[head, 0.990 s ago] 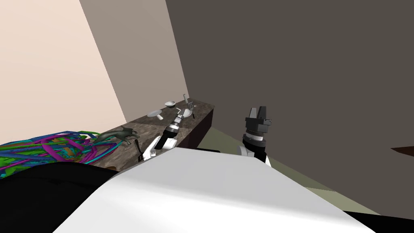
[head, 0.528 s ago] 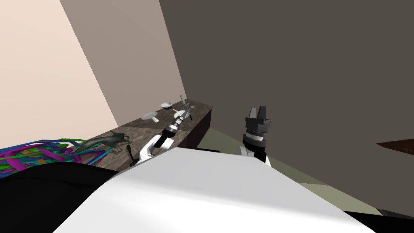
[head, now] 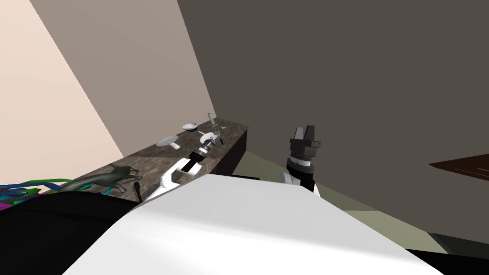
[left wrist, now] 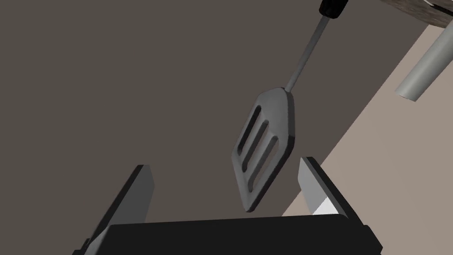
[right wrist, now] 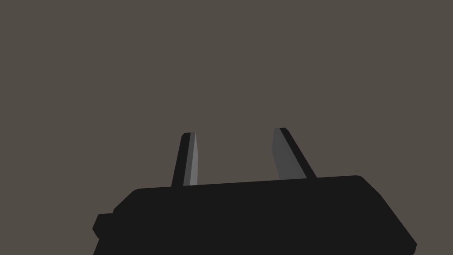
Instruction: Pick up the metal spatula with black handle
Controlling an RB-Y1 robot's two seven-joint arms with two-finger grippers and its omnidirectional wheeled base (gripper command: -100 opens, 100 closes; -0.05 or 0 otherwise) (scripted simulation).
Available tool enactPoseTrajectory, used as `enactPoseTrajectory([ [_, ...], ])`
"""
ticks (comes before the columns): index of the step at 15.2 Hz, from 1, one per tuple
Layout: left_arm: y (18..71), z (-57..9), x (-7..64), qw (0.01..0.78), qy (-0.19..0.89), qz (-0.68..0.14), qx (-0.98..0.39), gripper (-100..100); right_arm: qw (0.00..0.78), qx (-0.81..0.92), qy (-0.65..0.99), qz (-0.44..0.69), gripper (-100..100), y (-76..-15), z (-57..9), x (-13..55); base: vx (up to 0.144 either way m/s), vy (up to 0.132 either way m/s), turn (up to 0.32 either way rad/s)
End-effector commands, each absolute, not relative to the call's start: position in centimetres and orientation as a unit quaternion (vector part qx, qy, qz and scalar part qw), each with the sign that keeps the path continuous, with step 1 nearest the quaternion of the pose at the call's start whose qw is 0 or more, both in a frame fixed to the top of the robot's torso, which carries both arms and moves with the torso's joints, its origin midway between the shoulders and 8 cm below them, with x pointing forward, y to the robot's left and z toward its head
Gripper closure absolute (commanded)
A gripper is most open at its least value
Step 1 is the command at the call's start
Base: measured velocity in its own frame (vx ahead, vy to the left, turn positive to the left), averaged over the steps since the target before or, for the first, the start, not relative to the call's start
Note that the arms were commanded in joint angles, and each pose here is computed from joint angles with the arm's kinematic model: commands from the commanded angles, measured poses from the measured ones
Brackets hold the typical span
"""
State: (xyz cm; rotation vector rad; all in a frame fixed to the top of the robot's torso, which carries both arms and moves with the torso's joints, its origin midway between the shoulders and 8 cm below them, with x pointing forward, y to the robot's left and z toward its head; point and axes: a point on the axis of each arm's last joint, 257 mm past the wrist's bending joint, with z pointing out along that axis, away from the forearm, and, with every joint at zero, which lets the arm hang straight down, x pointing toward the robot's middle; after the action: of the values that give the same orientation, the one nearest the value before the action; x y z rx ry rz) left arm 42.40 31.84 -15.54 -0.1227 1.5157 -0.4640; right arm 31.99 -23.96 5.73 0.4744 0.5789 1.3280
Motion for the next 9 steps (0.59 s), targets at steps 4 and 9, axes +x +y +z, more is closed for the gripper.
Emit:
enactPoseTrajectory([
  [4,34.8,-18.2,42.7,0.689,0.712,-0.13,-0.019,-100,0.723,0.215,0.262,0.602,0,-24.0,5.7,32.0,0.072,-0.011,-0.092],
  [9,37.8,-20.4,42.8,0.675,0.736,-0.057,0.013,-100,0.723,0.215,0.262,0.602,0,-24.0,5.7,32.0,0.059,-0.008,-0.086],
])
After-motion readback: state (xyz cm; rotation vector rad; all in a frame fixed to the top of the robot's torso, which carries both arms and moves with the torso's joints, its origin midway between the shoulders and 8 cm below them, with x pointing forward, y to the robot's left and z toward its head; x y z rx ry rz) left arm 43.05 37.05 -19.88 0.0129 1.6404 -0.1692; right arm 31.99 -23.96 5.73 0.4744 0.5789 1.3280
